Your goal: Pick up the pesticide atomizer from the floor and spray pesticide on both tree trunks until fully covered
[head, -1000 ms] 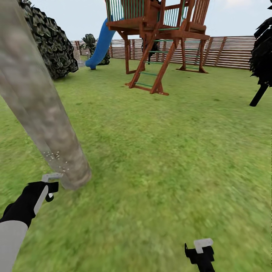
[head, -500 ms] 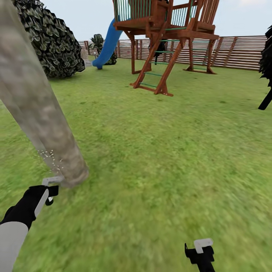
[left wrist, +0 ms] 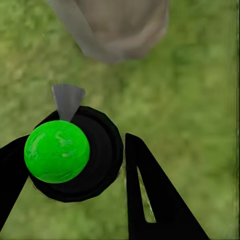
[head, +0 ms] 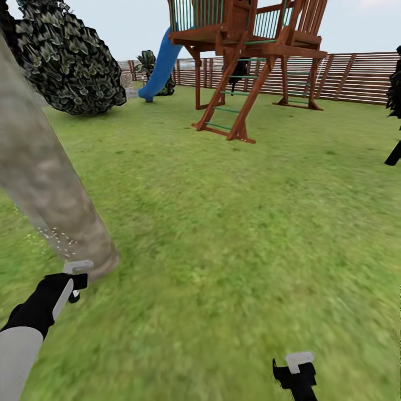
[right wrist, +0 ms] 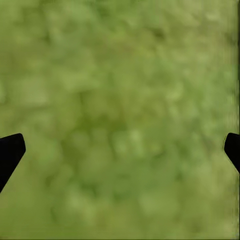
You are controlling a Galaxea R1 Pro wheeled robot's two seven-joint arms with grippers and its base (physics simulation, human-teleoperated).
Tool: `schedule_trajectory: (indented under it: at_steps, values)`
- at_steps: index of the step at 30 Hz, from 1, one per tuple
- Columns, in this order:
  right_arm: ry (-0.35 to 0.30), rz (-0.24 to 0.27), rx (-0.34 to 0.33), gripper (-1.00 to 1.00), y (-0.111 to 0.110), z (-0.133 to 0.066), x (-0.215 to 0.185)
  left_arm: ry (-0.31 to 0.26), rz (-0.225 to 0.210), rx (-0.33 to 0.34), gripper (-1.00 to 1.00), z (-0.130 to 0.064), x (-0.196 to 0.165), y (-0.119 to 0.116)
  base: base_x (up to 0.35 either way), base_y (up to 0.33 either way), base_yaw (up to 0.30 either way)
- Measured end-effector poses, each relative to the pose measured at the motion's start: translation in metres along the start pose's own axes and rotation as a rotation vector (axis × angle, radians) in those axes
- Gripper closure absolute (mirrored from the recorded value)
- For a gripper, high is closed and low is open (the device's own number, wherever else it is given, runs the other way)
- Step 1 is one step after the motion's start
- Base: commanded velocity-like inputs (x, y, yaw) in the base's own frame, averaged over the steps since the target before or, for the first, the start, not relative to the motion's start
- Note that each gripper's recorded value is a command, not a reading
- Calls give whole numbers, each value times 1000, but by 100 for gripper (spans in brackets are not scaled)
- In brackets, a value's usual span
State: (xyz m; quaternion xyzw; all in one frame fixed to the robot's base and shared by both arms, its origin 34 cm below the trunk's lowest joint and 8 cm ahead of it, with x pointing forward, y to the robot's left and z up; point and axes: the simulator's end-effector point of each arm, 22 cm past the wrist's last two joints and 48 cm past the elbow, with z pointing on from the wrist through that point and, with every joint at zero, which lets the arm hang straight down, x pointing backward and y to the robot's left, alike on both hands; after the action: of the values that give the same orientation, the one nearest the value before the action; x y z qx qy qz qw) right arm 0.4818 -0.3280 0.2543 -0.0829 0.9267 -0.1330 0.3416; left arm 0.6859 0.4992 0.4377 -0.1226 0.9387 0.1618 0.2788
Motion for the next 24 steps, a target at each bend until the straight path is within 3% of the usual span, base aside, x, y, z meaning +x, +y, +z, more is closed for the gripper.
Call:
schedule_trajectory:
  at_steps: [4,6,10,13,24]
  values:
    - [0,1,-1,-100,1,0,0,10,21,-15,100,3,14,6,183,-239,165]
    - [0,1,-1,-100,1,0,0,-23,31,-22,100,5,17,7,214,-213,269]
    - [0,-1,-5,-100,3,0,0,-9,17,-1,100,18,49,-10,242,-180,277]
    - [0,-1,-6,-100,3,0,0,-44,7,13,100,25,63,-24,276,-162,116]
    - [0,-1,-6,-100,3,0,0,-52,10,9,100,26,65,-24,295,-112,47]
